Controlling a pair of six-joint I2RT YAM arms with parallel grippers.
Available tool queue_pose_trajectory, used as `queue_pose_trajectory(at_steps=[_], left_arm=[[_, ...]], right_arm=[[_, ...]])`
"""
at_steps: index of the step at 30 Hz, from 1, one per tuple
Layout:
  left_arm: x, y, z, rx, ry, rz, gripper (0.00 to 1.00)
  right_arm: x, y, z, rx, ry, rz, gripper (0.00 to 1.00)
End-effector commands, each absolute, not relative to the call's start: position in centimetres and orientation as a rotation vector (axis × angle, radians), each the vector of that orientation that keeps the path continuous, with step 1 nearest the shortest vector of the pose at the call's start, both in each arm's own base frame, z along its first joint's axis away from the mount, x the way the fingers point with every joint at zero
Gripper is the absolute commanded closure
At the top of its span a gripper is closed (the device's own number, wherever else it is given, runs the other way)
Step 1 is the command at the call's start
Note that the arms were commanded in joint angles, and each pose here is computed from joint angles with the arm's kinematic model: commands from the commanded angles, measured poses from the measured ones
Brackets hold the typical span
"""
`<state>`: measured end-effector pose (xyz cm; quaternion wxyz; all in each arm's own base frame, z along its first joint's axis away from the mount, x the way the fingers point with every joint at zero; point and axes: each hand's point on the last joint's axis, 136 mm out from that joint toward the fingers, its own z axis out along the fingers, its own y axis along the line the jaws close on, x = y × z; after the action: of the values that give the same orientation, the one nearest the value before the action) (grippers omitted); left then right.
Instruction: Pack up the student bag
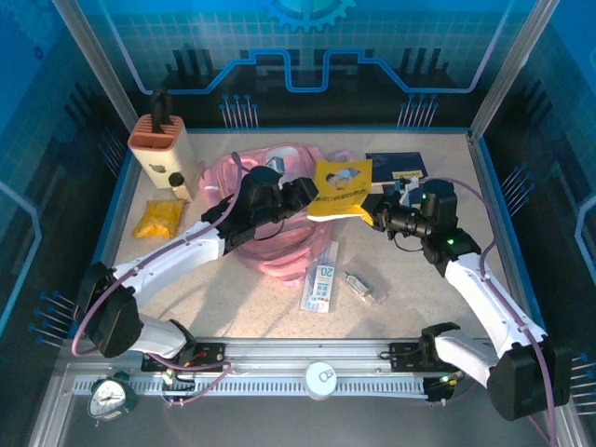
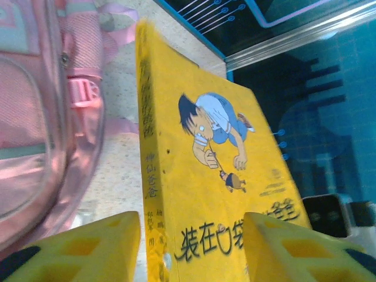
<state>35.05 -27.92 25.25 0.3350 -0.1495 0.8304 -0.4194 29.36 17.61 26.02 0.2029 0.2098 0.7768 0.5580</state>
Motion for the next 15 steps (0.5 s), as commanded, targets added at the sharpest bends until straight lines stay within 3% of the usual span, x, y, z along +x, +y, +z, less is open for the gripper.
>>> queue_pose_trajectory(at_steps=[1, 10, 15], left_arm=[[34.2, -25.2, 24.9, -0.152, 2.211, -0.85, 0.48], [33.7, -22.0, 17.4, 0.496, 2.465, -0.236, 0.45], [34.2, -22.1, 14.4, 0.641, 2.495, -0.151, 0.38]], right_arm=[[28.9, 16.7, 28.5, 0.412, 2.169, 1.435, 0.93], [27.6, 15.7, 27.6, 0.298, 2.278, 1.318, 0.94], [27.3, 15.1, 27.2, 0.304, 2.286, 1.314, 0.93]])
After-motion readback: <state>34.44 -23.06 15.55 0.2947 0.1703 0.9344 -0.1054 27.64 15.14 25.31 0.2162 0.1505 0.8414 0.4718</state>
